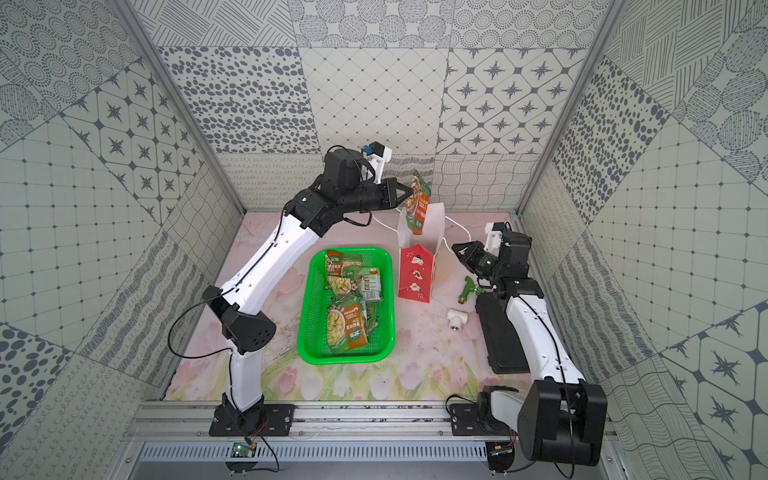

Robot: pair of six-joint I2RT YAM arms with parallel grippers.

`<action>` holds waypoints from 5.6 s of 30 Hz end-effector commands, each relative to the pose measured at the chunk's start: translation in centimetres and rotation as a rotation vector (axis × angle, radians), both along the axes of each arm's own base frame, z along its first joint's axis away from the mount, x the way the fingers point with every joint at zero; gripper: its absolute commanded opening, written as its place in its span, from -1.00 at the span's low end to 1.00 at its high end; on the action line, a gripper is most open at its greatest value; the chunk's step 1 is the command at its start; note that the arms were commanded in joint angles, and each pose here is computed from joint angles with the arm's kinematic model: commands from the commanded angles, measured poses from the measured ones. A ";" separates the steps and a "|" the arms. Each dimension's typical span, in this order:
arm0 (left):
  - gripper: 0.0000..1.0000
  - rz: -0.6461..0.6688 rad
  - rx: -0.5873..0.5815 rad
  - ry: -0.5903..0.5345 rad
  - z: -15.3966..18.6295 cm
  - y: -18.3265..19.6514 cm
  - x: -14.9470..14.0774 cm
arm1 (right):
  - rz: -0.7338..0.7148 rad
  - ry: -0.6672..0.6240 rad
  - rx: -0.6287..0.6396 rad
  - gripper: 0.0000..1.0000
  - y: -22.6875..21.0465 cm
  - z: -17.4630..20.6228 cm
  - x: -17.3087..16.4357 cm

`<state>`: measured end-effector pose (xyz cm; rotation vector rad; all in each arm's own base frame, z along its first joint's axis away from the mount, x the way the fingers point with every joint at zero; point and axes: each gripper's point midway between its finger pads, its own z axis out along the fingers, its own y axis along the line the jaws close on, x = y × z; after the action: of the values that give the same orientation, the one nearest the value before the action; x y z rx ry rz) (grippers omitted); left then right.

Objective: Place the condiment packets inside the bag
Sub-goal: Place the condiment packet in the paper bag, then pick up the condiment packet from the storage box.

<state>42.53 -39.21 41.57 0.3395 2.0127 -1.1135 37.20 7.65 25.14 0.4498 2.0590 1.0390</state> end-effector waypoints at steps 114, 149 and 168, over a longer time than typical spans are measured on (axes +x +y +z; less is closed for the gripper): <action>0.23 0.560 1.015 0.556 -33.8 19.3 -19.9 | -0.060 -0.089 -0.066 0.12 -1.2 2.2 -1.0; 0.22 0.555 0.705 0.591 -30.4 22.9 -19.6 | -0.055 -0.085 -0.055 0.13 -1.1 2.1 -0.9; -1.00 0.402 0.554 0.529 -26.3 20.7 -17.5 | -0.061 -0.089 -0.056 0.13 -1.2 2.2 -1.0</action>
<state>24.09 -16.54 11.94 -0.2380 2.7632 -0.2455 35.95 6.41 26.63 0.4563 2.0127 0.9423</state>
